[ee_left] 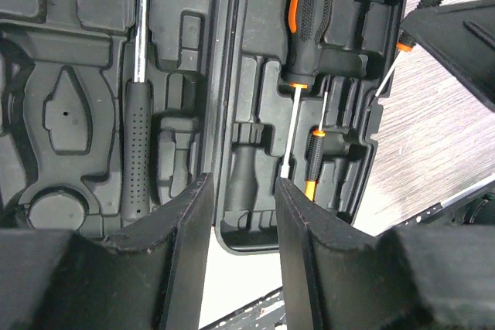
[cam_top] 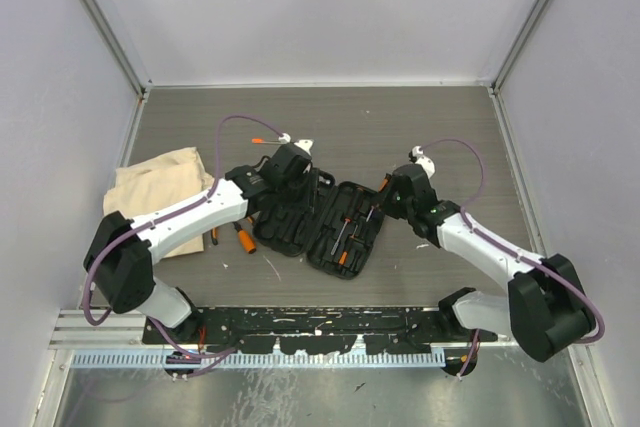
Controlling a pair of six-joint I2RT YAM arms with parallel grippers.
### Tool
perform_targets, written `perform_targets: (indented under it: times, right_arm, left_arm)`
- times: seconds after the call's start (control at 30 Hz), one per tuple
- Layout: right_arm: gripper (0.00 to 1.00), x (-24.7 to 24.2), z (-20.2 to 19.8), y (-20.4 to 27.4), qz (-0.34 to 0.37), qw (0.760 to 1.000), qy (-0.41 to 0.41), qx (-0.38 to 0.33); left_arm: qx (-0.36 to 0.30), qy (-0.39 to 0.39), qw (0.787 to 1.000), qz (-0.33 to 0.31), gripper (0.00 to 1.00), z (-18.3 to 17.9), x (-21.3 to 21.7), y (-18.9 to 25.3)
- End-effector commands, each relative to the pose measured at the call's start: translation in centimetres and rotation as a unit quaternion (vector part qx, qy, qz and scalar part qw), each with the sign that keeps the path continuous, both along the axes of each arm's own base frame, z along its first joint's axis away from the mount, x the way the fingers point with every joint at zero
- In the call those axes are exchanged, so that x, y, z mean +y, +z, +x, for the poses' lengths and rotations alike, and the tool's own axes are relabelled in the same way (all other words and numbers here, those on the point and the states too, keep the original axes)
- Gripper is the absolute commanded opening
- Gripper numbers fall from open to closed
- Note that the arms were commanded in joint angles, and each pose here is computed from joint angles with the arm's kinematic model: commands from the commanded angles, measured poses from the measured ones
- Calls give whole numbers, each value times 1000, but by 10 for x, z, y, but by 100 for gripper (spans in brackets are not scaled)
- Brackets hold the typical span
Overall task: Sort the tools into containers
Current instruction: Place the screwdriver in the storage box.
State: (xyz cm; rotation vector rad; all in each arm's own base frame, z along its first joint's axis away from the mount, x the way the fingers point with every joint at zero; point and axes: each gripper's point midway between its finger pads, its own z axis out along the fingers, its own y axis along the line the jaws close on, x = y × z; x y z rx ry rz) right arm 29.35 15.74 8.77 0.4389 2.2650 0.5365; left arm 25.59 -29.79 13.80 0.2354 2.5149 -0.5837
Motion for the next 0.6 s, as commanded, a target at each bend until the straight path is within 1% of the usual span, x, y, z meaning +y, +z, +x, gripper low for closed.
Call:
perform_targets:
  times: [0.0,0.13,0.23,0.5,0.57]
  right_arm:
    - [0,5,12,15,12,999,-39,30]
    - [1,12,7,4,-10,995,-20,96]
    - [1,14,3,-7,-22,991,-9,129]
    - [3,15,-4,-25,-36,986,6,164]
    - [6,18,-4,-28,-33,985,12,168]
  left_arm:
    - [-9,-5,1000,-16,39,4,-6,7]
    - [-9,-6,1000,-15,39,4,-6,5]
    - [-7,-8,1000,-14,39,3,-7,4]
    - [-3,-10,1000,-13,39,2,-7,1]
    - [-2,-9,1000,-13,39,2,-7,1]
